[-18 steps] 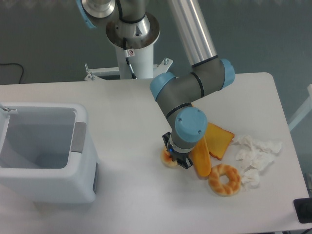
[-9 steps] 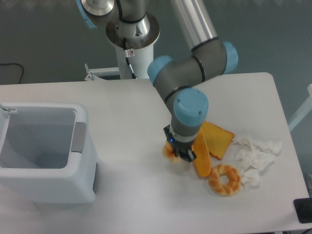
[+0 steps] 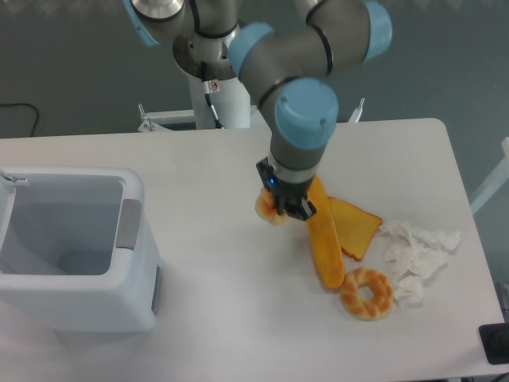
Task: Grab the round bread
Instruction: 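Lift the gripped bun up off the table, then hold the bun raised above the table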
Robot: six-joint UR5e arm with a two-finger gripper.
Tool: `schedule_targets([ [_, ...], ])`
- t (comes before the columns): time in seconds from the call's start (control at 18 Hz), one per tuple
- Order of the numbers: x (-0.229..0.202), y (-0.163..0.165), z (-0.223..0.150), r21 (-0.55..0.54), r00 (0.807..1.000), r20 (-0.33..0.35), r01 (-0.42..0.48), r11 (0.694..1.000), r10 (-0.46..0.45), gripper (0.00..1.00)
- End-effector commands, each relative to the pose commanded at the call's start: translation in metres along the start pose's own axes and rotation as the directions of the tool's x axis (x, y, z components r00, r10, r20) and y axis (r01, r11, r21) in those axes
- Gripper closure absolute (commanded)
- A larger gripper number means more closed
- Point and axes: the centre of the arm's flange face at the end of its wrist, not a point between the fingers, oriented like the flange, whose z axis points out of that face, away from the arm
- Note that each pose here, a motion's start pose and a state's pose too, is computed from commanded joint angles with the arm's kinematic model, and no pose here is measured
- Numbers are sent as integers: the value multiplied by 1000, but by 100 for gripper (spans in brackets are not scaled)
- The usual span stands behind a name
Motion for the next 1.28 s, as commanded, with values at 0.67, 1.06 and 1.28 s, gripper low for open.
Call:
schedule_targets([
  [0.67, 16, 0, -23, 9, 1000, 26, -10, 1000, 10, 100],
  [1.06, 17, 2, -24, 16, 1000, 25, -7, 1000, 7, 100],
  [1.28, 18, 2, -26, 18, 1000, 28, -6, 1000, 5, 100],
])
